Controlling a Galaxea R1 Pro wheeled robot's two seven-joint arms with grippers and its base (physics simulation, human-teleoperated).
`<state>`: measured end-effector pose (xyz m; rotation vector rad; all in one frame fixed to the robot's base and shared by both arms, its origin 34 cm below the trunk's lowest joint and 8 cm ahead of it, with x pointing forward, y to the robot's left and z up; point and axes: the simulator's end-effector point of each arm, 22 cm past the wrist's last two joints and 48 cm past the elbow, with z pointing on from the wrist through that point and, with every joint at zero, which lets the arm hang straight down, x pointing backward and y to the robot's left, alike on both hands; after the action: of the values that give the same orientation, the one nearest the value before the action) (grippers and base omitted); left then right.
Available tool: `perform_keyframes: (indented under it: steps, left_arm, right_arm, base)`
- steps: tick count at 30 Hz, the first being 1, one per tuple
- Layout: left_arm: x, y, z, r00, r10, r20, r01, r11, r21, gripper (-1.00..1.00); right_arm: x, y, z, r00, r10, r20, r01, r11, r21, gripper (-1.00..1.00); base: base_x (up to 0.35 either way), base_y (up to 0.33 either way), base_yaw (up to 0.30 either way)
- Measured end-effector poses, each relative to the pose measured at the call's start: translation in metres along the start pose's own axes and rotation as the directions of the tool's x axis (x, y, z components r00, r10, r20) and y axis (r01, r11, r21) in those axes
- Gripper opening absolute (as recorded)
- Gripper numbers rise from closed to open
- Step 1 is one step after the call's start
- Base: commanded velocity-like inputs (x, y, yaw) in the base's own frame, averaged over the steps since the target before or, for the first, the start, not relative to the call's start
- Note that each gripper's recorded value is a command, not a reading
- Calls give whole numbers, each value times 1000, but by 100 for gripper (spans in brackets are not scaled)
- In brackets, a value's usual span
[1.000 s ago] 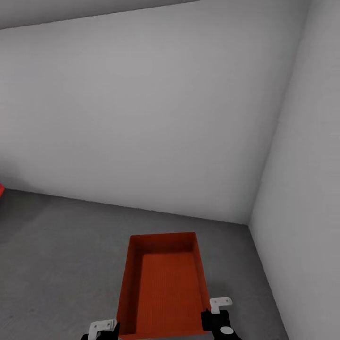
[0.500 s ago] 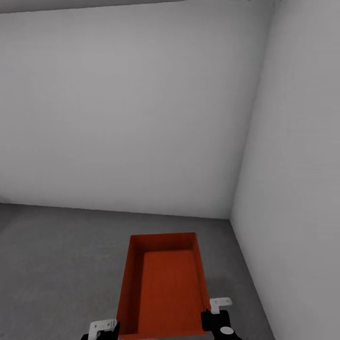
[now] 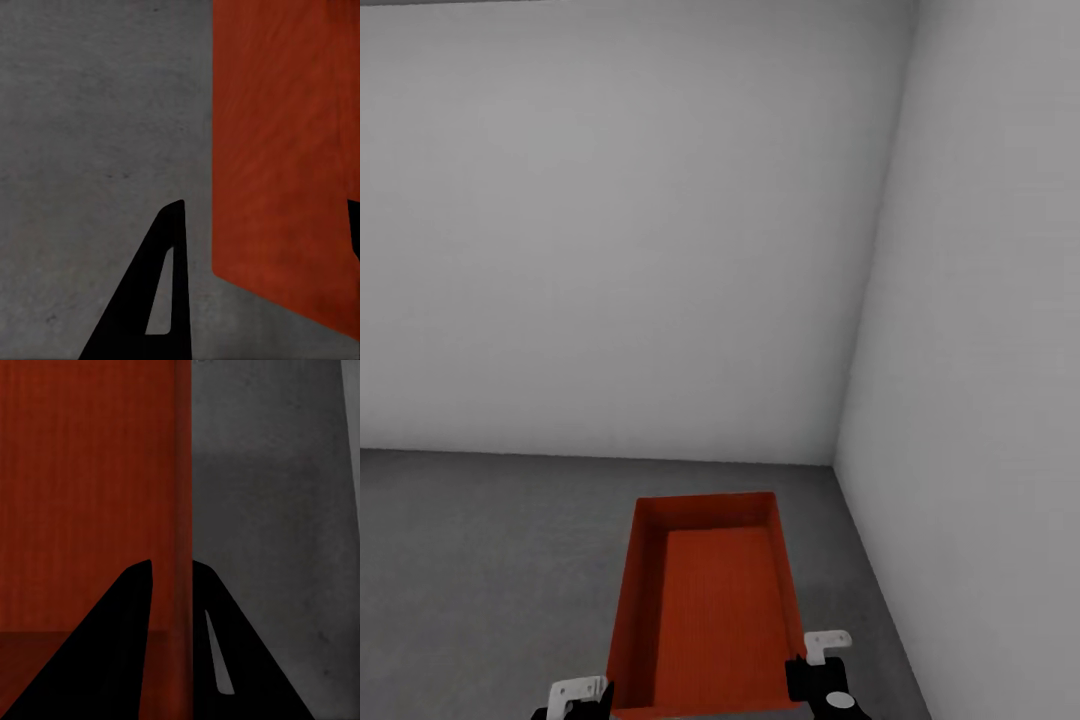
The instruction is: Move the two storage containers from the living room to the garage. In the garage, place one container on the floor and stack the other container on top of it (either order is fine).
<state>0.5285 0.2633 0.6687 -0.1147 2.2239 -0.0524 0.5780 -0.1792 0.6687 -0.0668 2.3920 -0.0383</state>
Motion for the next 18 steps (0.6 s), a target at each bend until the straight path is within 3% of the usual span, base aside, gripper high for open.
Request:
perform_keyframes:
  steps: [18]
  left_arm:
    - [0, 0, 0, 1000, 0, 0, 0, 1000, 0, -100]
  right_arm:
    - [0, 0, 0, 1000, -1, 0, 1, 1000, 0, -100]
  base:
    - [344, 0, 0]
